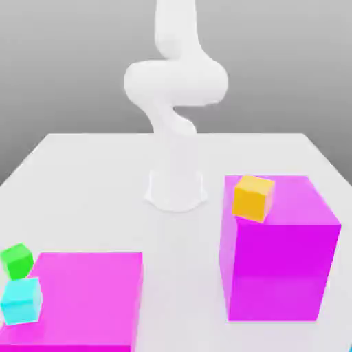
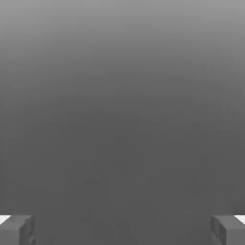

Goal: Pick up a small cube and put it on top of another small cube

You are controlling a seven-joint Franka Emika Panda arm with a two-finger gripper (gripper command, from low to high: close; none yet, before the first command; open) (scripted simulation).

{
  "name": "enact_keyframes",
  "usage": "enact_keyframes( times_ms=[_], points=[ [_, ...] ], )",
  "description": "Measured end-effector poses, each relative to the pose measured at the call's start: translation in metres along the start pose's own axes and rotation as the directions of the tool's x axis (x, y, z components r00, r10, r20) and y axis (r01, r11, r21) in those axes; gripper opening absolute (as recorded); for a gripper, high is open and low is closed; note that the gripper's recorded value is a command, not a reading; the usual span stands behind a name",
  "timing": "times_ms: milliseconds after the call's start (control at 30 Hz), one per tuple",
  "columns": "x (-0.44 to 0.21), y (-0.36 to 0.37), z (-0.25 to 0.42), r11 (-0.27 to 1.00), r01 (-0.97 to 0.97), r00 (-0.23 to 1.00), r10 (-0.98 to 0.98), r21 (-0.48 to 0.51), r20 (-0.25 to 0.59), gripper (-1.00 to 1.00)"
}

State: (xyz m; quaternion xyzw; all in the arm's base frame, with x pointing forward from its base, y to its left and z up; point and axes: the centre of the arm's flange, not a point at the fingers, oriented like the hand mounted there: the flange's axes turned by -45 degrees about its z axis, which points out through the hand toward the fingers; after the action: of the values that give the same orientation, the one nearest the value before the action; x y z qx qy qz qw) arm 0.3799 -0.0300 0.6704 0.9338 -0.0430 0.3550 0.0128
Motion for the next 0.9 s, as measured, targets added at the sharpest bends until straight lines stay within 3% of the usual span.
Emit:
enact_keyframes(
  times_ms=[233, 467, 667, 900],
  points=[
    [-0.038, 0.101, 0.138, 0.976, -0.157, 0.964, 0.185, -0.153, 0.193, 0.0],
    [-0.133, 0.208, 0.239, 0.908, -0.304, 0.853, 0.394, -0.287, 0.343, 0.0],
    [-0.255, 0.293, 0.288, 0.804, -0.438, 0.689, 0.588, -0.402, 0.425, 0.0],
    [-0.37, 0.319, 0.338, 0.733, -0.506, 0.553, 0.68, -0.455, 0.481, 0.0]
  ],
)
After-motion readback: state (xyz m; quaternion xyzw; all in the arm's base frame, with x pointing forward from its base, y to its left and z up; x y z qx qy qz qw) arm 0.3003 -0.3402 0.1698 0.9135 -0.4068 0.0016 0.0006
